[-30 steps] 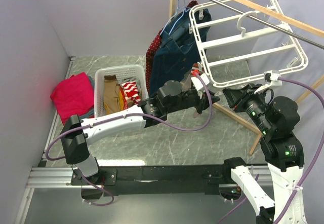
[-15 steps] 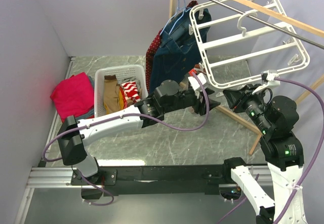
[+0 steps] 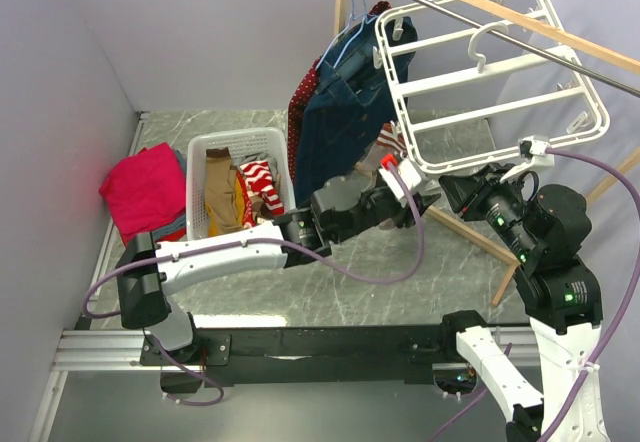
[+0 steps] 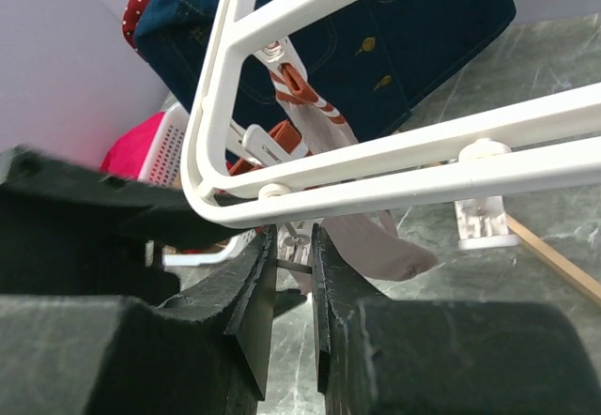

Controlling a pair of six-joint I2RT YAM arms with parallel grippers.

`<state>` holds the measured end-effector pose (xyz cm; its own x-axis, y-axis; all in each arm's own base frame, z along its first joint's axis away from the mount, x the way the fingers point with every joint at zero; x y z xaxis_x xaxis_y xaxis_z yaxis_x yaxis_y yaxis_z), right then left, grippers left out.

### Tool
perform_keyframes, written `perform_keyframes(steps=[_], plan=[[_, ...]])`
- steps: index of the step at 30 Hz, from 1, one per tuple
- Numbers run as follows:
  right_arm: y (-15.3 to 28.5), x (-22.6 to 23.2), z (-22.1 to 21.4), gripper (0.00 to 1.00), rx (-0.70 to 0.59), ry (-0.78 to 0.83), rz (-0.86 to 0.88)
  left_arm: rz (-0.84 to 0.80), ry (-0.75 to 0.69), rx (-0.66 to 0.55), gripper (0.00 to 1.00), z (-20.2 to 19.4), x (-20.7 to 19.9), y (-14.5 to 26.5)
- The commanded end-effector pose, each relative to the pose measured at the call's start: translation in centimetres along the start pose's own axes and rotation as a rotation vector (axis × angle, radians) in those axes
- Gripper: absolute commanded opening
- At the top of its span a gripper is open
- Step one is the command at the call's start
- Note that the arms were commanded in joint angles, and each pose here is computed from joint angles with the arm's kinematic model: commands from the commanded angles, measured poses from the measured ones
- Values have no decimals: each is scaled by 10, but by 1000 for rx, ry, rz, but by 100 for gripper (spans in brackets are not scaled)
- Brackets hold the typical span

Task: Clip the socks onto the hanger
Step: Open the clamp at the hanger.

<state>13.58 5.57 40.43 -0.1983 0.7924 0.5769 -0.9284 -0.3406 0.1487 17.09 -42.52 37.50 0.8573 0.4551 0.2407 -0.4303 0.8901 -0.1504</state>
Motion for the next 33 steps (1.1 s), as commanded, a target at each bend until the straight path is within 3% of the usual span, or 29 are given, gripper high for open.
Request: perform_keyframes(steps=[1, 17, 20, 24, 29, 33], plan=[[2, 7, 7, 0, -21, -26, 15, 189, -137, -78, 53, 24, 1, 0], [4, 11, 10, 0, -24, -42, 34, 501, -642, 32, 54, -9, -38, -7], [4, 12, 10, 0, -25, -43, 43, 536, -682, 41, 45, -11, -39, -9], [5, 13, 10, 0, -26, -43, 44, 559, -712, 53, 27, -17, -42, -11], [6, 14, 10, 1, -25, -46, 56, 554, -674, 44, 13, -16, -42, -8], [7, 14, 11, 20, -22, -34, 57, 486, -620, 29, 5, -9, -42, -4]])
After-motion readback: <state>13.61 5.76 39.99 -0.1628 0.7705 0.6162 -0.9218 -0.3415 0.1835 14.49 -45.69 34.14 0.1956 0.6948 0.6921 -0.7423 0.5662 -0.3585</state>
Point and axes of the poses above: each gripper's point midway between its finger pads, its own y axis back along the fingers, its own x axis along the line the jaws close on, z = x × y, the point moved 8 cm from there along y, back along the fingers, and after that the axes turned 11 degrees about -y, right-handed, at the moved point
